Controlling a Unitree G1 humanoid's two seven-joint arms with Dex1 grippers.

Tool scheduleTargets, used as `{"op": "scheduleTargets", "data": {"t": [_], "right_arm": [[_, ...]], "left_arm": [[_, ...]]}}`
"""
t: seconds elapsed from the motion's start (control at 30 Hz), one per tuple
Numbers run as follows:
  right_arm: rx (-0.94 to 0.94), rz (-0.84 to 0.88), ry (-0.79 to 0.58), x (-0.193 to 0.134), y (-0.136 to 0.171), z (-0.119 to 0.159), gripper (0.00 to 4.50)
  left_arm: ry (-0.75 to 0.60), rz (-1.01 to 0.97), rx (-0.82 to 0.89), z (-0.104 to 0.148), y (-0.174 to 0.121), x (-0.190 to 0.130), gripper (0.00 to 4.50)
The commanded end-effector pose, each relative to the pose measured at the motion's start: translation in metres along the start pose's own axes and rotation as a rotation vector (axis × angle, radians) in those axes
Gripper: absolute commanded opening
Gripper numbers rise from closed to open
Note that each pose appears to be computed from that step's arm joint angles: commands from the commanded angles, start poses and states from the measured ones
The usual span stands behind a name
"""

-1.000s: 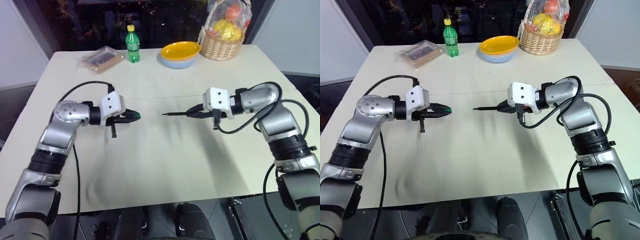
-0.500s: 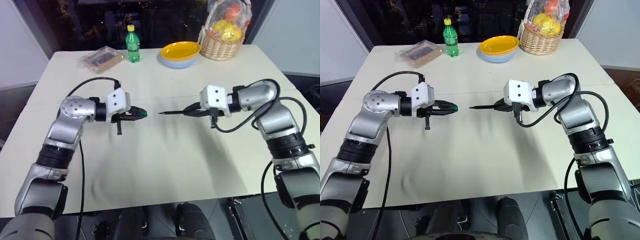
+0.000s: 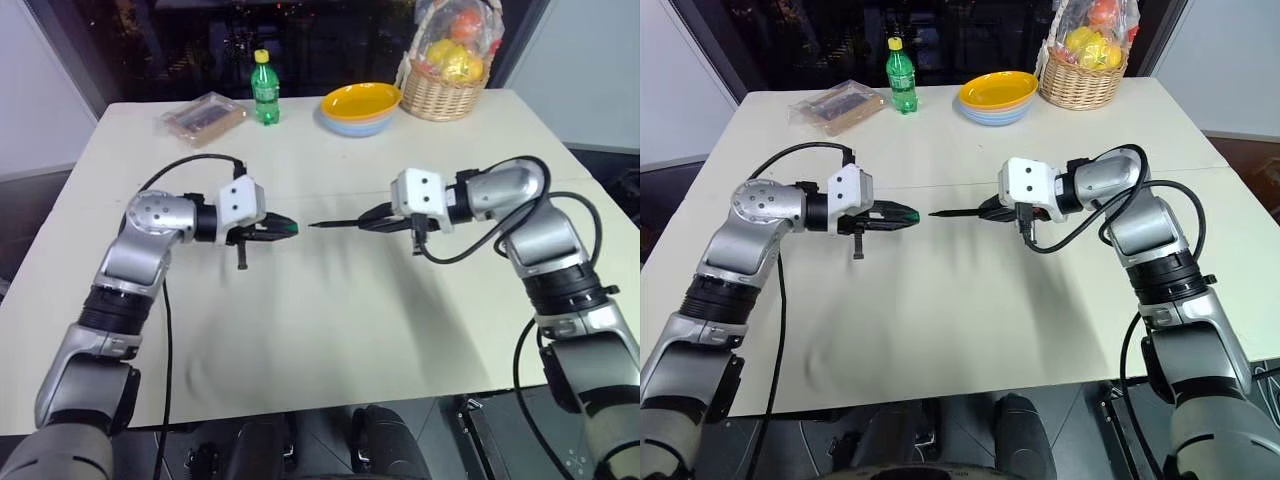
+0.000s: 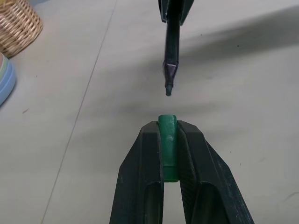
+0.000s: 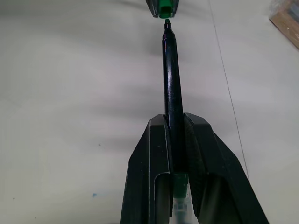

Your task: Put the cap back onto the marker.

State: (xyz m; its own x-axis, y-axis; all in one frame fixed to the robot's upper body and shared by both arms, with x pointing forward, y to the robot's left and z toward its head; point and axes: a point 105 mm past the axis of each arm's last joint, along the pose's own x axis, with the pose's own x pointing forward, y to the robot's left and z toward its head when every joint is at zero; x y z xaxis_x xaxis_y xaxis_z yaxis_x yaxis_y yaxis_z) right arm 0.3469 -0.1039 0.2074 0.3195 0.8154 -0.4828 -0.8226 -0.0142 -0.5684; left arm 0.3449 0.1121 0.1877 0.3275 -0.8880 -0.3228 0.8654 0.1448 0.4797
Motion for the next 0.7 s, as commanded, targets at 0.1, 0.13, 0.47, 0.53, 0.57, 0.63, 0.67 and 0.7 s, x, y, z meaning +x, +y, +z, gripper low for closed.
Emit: {"op": "scheduleTargets", "data": {"t": [0.1,0.13,0.47,0.53,0.57,0.63,0.67,0.7], "right_arm": [[-0.067,-0.017,-0.032,-0.0023,-0.0064,0.0203,0.02],[-0.067,-0.017,-0.032,-0.002,-0.0063,0.0205,0.02],[-0.065,-0.015,-0.039,0.0008,-0.0058,0.0219,0.02],[-0.065,-0.014,-0.039,0.0011,-0.0057,0.0215,0.02],[-0.064,-0.014,-0.039,0.0013,-0.0057,0.0215,0.02],[-0.064,-0.013,-0.04,0.0016,-0.0056,0.0214,0.02],[-0.064,-0.013,-0.04,0.0018,-0.0054,0.0215,0.02],[-0.063,-0.013,-0.041,0.0019,-0.0053,0.0215,0.02]], "left_arm": [[-0.017,0.005,0.045,0.011,0.0045,0.0001,0.0],[-0.018,0.004,0.045,0.0114,0.0045,0.0005,0.0],[-0.026,0.002,0.049,0.0139,0.0047,0.0024,0.0],[-0.028,0.003,0.051,0.0148,0.0052,0.0025,0.0],[-0.028,0.004,0.051,0.0149,0.0054,0.0025,0.0],[-0.029,0.005,0.052,0.0154,0.0058,0.0025,0.0],[-0.03,0.006,0.053,0.0157,0.006,0.0024,0.0],[-0.03,0.006,0.053,0.016,0.0061,0.0023,0.0]]}}
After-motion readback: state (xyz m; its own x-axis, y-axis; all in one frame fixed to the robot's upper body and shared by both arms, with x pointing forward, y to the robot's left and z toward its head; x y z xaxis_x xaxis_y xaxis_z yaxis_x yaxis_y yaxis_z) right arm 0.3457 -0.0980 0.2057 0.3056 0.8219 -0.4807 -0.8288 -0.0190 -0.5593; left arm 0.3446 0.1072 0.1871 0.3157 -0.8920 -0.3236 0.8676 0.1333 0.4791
